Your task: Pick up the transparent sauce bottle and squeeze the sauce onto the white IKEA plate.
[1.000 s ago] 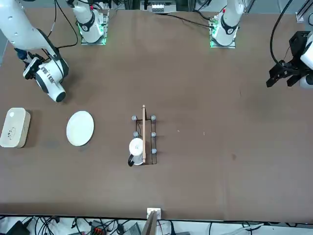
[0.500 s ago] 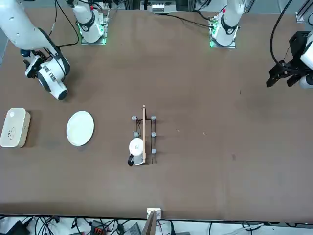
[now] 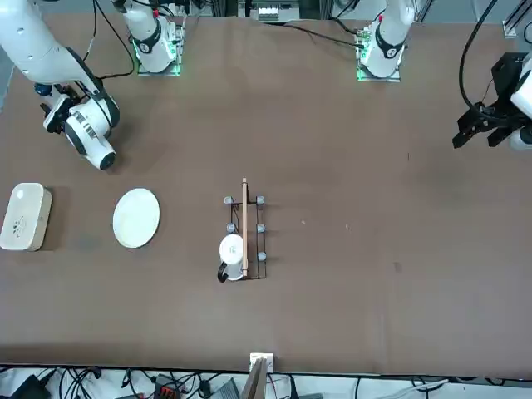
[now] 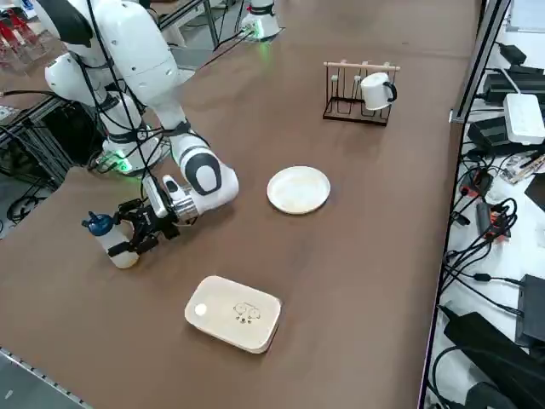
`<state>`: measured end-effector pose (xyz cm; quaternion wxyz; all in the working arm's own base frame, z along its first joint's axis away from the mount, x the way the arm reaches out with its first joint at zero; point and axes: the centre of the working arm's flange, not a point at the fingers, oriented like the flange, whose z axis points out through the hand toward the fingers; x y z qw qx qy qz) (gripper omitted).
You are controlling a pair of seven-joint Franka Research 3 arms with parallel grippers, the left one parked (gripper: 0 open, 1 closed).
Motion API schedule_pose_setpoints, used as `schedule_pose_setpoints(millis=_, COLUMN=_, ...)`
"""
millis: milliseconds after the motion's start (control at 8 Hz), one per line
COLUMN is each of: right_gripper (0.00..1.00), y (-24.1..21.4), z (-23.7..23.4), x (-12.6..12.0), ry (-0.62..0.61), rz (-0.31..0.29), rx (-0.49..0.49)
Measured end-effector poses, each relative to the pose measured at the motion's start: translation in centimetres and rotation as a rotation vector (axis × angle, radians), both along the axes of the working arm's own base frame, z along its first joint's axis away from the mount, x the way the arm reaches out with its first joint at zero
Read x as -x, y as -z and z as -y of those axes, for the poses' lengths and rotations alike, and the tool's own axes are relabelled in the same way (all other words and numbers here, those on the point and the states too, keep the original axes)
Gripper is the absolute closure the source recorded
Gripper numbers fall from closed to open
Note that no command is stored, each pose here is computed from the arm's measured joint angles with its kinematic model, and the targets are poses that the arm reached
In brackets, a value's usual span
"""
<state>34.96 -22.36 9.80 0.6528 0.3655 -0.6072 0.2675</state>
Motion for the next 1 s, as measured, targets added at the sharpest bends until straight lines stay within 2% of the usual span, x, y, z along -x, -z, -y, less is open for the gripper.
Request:
schedule_pose_setpoints(millis=750, right_gripper=0.0, y=-0.2, z=-3.0, x=-0.2, ry=0.021, rz=-0.005, rx=-0.026)
schedule_pose_setpoints(millis=1000, right_gripper=0.0, y=-1.0, z=-5.4, x=-2.0, ry=-0.01, rz=0.026, rx=-0.059)
